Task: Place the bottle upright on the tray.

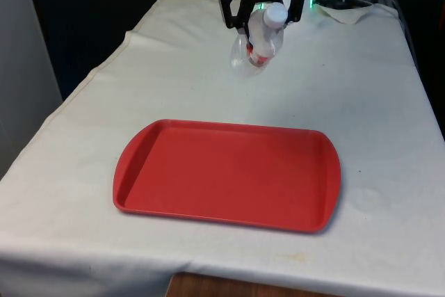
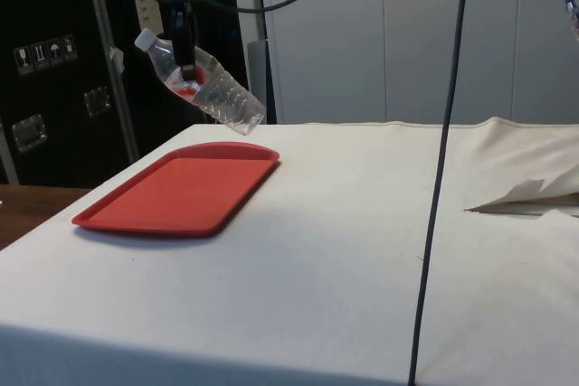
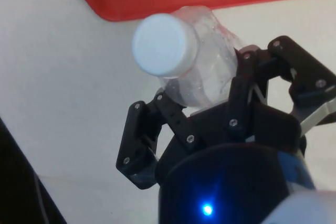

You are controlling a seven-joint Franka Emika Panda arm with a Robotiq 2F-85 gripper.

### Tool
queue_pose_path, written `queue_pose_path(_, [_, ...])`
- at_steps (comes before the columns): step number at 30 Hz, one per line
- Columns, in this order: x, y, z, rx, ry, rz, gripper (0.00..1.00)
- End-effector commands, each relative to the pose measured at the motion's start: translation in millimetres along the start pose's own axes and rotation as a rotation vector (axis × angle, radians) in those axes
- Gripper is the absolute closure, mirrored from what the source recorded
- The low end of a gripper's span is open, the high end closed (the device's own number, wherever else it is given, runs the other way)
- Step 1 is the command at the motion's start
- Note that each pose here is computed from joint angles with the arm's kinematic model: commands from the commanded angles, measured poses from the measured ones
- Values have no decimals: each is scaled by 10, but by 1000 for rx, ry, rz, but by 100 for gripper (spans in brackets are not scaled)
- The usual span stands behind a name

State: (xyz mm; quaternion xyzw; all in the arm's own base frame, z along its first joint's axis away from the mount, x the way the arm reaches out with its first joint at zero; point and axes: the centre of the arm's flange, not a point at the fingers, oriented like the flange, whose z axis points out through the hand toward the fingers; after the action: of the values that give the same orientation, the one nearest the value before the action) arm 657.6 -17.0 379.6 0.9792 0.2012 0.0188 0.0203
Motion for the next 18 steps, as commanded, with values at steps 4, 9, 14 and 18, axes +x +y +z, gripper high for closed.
queue_pose_path(4, [0, 30, -23, 7, 44, 3, 67])
queue_pose_path(9, [-13, 48, -26, 14, 79, 6, 67])
queue_pose_path(14, [-36, 60, -35, 23, 114, 7, 67])
queue_pose_path(18, [-65, 66, -39, 29, 141, 9, 67])
